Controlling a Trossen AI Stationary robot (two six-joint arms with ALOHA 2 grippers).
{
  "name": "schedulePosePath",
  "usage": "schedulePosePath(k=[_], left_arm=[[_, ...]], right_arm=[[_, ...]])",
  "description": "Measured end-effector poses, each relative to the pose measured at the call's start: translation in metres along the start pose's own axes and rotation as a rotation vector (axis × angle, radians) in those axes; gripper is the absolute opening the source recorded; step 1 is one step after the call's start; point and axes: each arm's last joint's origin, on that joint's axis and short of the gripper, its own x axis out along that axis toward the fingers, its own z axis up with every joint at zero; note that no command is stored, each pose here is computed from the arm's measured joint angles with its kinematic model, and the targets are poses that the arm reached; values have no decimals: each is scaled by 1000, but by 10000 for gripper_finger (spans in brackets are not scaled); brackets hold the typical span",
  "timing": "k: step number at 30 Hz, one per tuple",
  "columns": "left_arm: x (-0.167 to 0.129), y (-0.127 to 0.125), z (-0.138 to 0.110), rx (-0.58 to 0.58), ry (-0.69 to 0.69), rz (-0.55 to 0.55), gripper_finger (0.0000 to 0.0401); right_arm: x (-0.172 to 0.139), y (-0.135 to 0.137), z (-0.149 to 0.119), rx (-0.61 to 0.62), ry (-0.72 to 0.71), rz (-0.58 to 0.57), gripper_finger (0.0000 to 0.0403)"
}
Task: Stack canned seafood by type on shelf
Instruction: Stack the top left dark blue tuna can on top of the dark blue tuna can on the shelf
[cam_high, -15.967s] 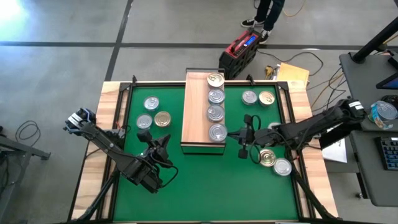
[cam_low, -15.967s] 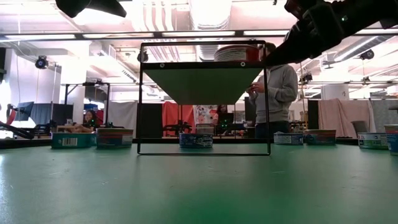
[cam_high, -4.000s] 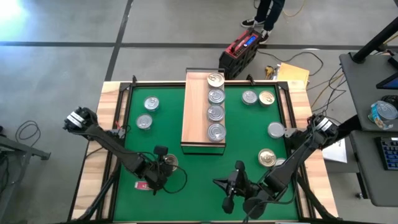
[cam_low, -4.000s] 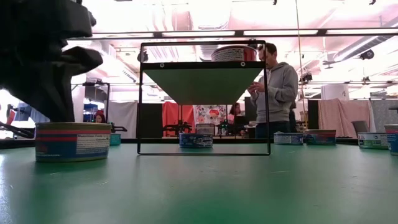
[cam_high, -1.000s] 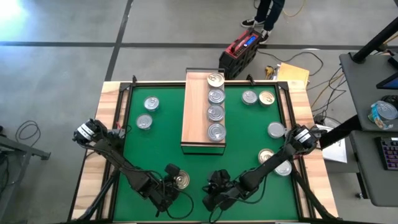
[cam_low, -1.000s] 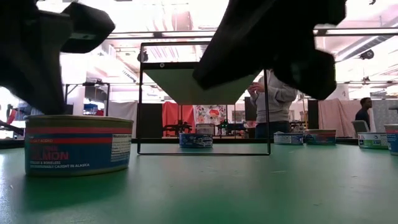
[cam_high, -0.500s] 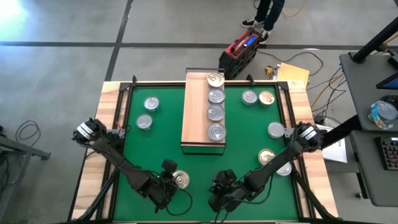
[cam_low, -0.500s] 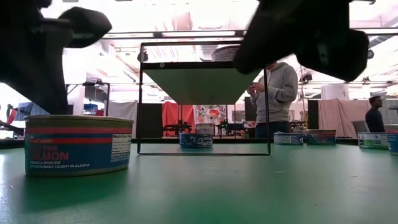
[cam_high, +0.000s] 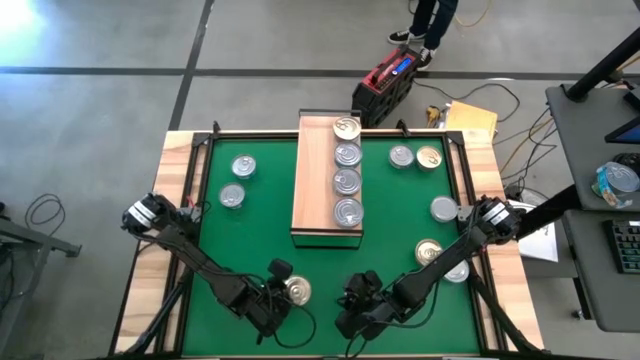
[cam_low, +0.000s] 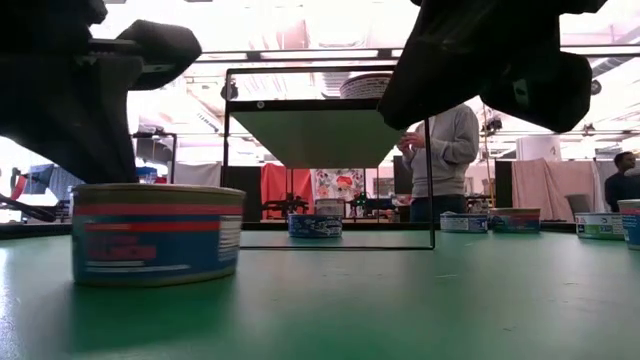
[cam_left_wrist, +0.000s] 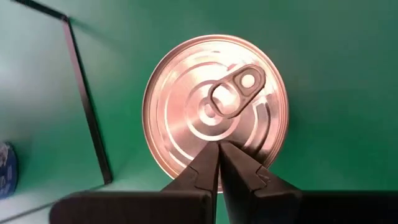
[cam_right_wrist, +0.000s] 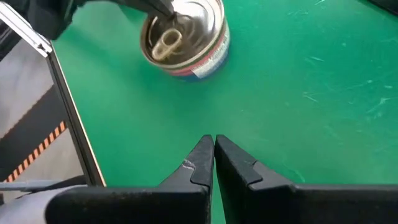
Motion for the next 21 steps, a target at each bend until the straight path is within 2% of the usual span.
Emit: schedulePosePath(k=[9, 16, 21], left_arm=[[8, 1, 16, 8, -136, -28, 0], [-5, 7, 26, 23, -113, 52, 0], [-19, 5, 29, 46, -113, 48, 0]], right_arm=[[-2, 3, -3, 10, 5, 26, 9], [7, -9, -5, 88, 110, 25, 9], [15, -15, -7, 136, 103, 81, 9]])
